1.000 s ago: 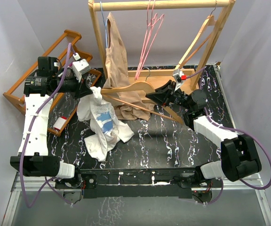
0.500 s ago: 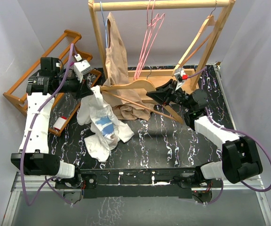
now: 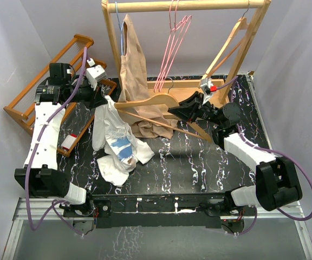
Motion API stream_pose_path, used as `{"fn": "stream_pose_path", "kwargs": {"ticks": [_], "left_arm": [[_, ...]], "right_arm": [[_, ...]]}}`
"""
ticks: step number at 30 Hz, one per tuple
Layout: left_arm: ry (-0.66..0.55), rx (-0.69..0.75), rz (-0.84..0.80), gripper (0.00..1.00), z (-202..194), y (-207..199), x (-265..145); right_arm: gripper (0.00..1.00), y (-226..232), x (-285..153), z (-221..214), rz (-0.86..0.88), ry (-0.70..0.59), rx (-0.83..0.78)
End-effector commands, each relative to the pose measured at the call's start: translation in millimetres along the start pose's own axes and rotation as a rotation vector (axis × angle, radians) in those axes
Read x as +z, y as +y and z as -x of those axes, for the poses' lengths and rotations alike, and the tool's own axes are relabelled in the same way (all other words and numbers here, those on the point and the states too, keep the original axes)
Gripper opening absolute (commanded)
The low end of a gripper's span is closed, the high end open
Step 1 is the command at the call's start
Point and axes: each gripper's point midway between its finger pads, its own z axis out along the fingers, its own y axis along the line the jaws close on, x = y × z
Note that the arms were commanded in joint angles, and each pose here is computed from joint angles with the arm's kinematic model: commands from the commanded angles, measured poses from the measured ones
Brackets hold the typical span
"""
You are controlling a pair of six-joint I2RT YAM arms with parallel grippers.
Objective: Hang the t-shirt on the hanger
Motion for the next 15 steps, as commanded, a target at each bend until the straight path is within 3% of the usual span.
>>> {"fn": "stream_pose_path", "kwargs": {"ticks": [1,7,15], "left_arm": [[-0.026,0.043,0.026,0.0,11,8,0],[-0.039,0.044,-0.015,0.0,13,-1,-1],[-0.036,0.081,-0.102,0.0,28,-44,-1]], "right_arm": [[0.08,20,0,24,0.067,-0.048,-0.085],[0.08,22,-1,19,0.084,-0.032,-0.076],[0.08,17,5,21,0.076,-0.054,-0.074]]}}
